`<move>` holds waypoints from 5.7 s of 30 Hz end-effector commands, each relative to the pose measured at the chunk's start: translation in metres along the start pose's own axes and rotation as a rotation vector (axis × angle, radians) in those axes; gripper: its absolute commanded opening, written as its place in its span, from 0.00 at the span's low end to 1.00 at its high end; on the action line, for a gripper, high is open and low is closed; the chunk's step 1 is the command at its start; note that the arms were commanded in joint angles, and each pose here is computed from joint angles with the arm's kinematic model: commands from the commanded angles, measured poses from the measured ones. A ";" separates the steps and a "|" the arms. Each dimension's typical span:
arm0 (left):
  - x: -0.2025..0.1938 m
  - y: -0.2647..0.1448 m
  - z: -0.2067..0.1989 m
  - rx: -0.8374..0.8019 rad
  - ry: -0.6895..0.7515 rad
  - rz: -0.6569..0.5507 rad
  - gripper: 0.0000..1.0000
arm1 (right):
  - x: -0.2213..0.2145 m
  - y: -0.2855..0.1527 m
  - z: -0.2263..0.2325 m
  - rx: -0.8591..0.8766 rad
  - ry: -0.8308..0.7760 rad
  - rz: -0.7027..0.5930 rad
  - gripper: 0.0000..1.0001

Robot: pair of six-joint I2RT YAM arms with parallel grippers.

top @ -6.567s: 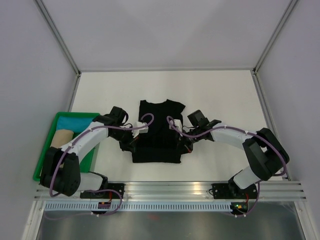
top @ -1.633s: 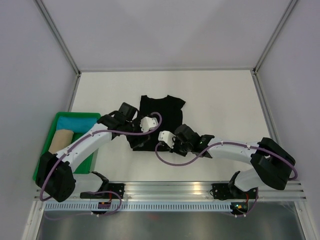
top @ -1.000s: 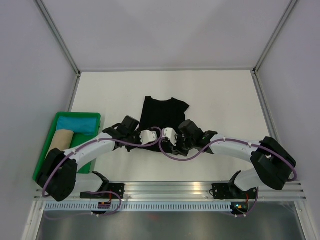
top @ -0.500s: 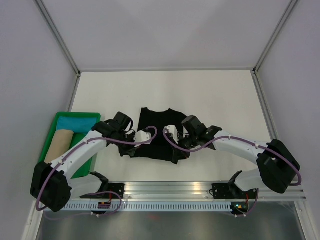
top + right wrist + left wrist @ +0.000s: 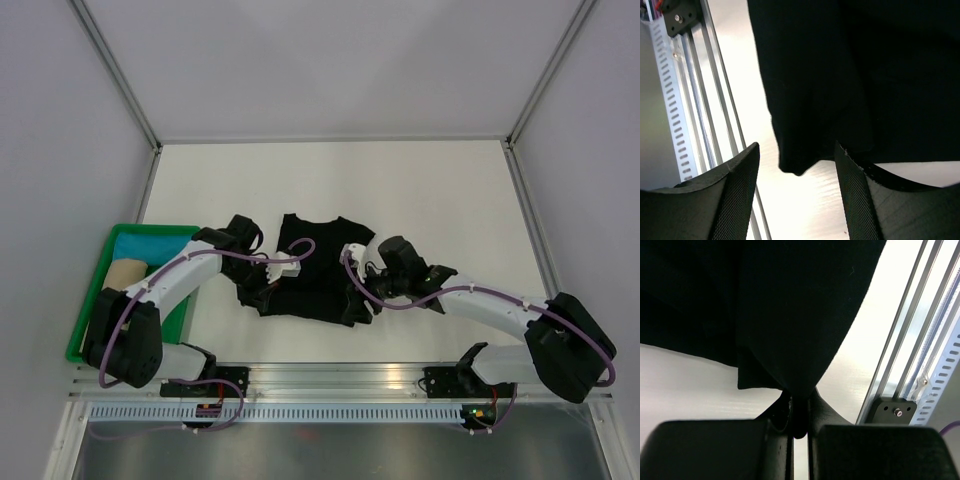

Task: Roll the t-shirts
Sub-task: Roll the tshirt

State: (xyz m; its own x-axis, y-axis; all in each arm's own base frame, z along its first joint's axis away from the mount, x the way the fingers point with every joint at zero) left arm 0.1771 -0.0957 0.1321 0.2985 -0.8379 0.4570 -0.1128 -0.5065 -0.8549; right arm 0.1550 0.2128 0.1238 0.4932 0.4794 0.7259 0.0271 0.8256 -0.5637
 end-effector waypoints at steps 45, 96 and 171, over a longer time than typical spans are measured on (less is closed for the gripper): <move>0.018 -0.010 0.013 0.072 -0.142 -0.149 0.02 | 0.000 0.002 -0.006 0.058 0.315 -0.093 0.00; 0.010 0.011 0.048 0.092 -0.351 -0.037 0.32 | 0.043 0.050 -0.008 -0.086 0.303 -0.158 0.04; 0.028 0.005 -0.004 0.259 0.253 -0.053 0.02 | 0.014 -0.032 -0.015 -0.365 -0.735 -0.052 0.74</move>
State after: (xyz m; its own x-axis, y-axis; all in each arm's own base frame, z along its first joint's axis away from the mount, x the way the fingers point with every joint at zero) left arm 0.1880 -0.1187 0.1334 0.0849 -0.8715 0.4830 0.2414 -0.4523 -0.8585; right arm 0.1837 0.1965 0.1656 0.0263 0.4827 0.8754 0.3838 0.8037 -0.4547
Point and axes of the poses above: each gripper's point midway between its finger pads, its own y axis out along the fingers, its own z axis along the line the jaws close on, x = y × z, the point moved 8 cm from there along -y, back along the fingers, and after that the axes turned 1 degree about y, right-handed, at the moved point
